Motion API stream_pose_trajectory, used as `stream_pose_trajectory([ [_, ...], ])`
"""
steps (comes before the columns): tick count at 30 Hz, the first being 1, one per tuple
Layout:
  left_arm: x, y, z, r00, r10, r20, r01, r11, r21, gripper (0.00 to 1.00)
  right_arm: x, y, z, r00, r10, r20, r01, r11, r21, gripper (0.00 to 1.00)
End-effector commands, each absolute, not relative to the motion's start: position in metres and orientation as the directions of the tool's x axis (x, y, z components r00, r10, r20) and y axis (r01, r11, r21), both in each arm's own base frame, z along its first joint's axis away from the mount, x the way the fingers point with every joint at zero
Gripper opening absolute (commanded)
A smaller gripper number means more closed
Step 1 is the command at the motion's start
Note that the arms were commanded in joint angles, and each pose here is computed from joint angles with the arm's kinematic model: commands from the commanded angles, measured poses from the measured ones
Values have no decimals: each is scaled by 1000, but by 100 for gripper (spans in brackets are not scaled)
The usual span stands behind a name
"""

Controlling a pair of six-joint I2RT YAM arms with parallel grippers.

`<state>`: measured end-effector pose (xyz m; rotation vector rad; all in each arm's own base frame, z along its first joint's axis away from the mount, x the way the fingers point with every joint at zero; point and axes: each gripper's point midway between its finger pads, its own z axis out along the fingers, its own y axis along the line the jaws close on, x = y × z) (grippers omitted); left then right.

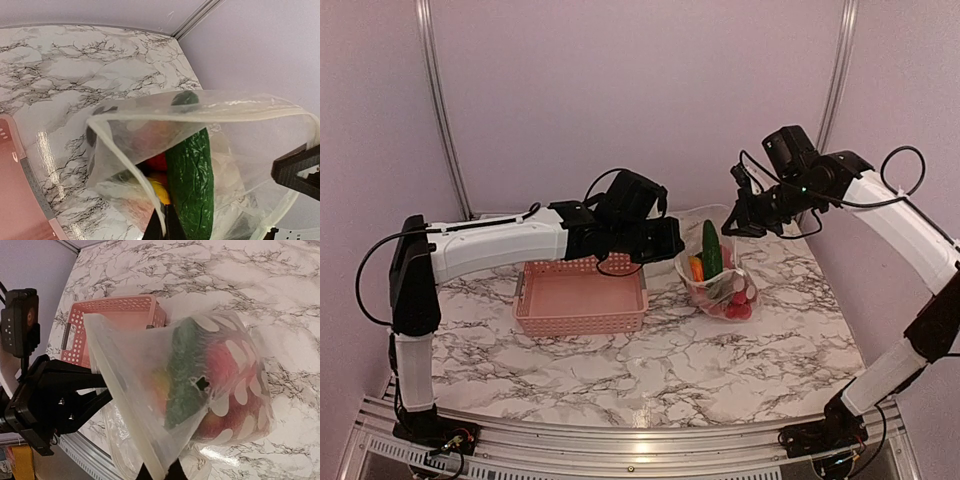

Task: Place the food in the zip-top bag and seal the zipper
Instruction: Adjust the zipper food storage bag at the center of the board, then pass from the left arm to the right

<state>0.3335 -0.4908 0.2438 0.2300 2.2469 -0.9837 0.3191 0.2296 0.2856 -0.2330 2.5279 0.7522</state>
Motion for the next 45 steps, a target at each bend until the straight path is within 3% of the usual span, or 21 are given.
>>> stream_pose_trajectory([
  [1,338,-499,249,-754,-124,-645,413,674,-613,0,314,238,292,-856,-73,-513,-351,810,470,0],
  [5,347,-490,258,-727,-179,-663,385,693,-610,0,309,234,280,-860,-103,-500,-359,818,449,0],
  [13,346,-480,225,-799,-255,-545,261,669,-696,0,296,241,270,-863,-150,-483,-407,774,485,0],
  [17,346,-476,217,-811,-276,-515,224,668,-710,0,283,243,263,-869,-189,-457,-430,747,508,18],
  [21,351,-467,218,-814,-333,-475,165,652,-740,0,271,230,280,-826,-182,-534,-469,748,469,33],
  [28,354,-472,237,-823,-382,-421,137,585,-799,0,241,217,283,-755,-181,-630,-548,702,455,48],
  [37,350,-470,247,-846,-371,-383,124,561,-818,0,228,211,238,-724,-211,-657,-586,690,424,51],
  [45,351,-468,246,-867,-370,-334,88,547,-833,0,248,213,222,-656,-247,-713,-627,705,333,52],
])
